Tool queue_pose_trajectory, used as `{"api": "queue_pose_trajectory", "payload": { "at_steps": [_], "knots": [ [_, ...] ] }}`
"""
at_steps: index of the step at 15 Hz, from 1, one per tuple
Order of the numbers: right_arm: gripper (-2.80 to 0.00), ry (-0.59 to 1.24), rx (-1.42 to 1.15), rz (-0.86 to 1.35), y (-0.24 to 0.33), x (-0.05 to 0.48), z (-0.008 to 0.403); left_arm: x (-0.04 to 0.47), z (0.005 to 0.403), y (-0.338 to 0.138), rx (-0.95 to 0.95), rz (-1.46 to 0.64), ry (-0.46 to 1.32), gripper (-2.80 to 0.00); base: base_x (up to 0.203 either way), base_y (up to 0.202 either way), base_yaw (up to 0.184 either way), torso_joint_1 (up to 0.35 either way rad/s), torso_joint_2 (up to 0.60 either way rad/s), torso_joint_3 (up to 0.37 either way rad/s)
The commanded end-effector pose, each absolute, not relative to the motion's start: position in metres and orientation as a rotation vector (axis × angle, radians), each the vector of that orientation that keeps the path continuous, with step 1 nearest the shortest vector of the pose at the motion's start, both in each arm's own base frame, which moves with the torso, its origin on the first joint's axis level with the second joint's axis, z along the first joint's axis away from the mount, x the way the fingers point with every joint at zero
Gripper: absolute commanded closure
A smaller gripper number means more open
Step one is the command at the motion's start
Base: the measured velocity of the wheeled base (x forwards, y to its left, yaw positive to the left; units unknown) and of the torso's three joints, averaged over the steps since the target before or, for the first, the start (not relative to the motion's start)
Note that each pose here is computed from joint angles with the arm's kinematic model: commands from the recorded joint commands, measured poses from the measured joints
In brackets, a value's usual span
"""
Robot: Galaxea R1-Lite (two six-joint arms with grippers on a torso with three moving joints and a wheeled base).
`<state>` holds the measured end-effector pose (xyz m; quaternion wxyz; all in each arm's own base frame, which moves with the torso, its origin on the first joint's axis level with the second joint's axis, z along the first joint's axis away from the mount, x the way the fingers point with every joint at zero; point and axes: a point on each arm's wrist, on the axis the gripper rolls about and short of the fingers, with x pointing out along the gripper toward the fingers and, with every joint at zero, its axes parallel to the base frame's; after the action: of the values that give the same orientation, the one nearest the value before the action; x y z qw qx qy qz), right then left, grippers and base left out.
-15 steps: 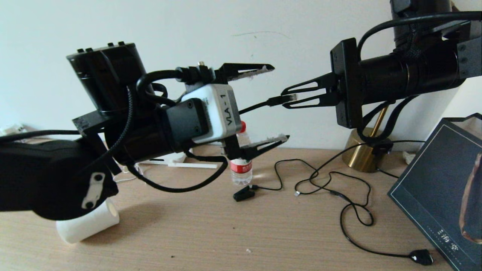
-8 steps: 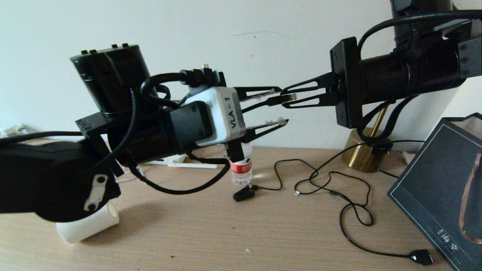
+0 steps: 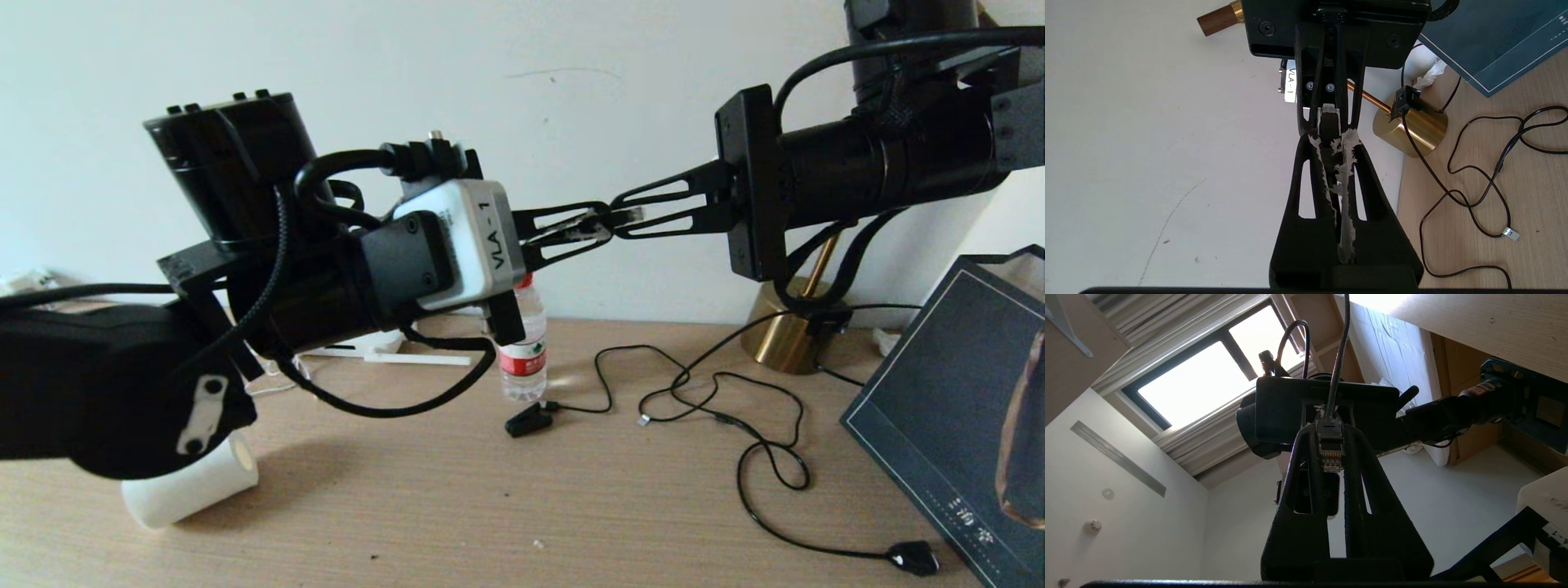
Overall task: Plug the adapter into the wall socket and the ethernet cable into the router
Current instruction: Hand it to the other hand, then align cable and router interface
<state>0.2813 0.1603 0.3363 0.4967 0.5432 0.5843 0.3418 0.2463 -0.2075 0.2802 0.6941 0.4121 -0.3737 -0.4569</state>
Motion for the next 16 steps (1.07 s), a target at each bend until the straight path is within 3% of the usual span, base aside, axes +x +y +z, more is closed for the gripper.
{"api": "queue_pose_trajectory", "payload": {
  "at_steps": [1, 4, 7, 11, 13, 14, 16],
  "knots": [
    [-2.8, 1.419, 1.318, 0.819, 0.16, 0.281, 0.335, 0.244, 0.28, -0.206, 0.923, -1.02, -0.839, 0.0, 0.0, 0.0, 0.0, 0.0, 0.0, 0.0],
    [-2.8, 1.338, 1.341, 0.726, 0.159, 0.285, 0.333, 0.236, 0.278, -0.197, 0.914, -1.028, -0.814, 0.0, 0.0, 0.0, 0.0, 0.0, 0.0, 0.0],
    [-2.8, 1.143, 1.303, 0.583, 0.154, 0.287, 0.329, 0.22, 0.274, -0.172, 0.832, -1.023, -0.699, 0.0, 0.0, 0.0, 0.0, 0.0, 0.0, 0.0],
    [-2.8, 0.778, 1.029, 0.411, 0.128, 0.246, 0.336, 0.218, 0.266, -0.127, 0.488, -0.969, -0.393, 0.0, 0.0, 0.0, 0.0, 0.0, 0.0, 0.0],
    [-2.8, 0.629, 0.89, 0.362, 0.104, 0.205, 0.344, 0.223, 0.269, -0.109, 0.22, -0.934, -0.255, 0.0, 0.0, 0.0, 0.0, 0.0, 0.0, 0.0],
    [0.0, 0.565, 0.824, 0.356, 0.092, 0.182, 0.347, 0.225, 0.27, -0.102, 0.111, -0.914, -0.213, 0.0, 0.0, 0.0, 0.0, 0.0, 0.0, 0.0],
    [0.0, 0.445, 0.716, 0.37, 0.066, 0.131, 0.351, 0.227, 0.269, -0.094, -0.074, -0.836, -0.146, 0.0, 0.0, 0.0, 0.0, 0.0, 0.0, 0.0]
  ]
}}
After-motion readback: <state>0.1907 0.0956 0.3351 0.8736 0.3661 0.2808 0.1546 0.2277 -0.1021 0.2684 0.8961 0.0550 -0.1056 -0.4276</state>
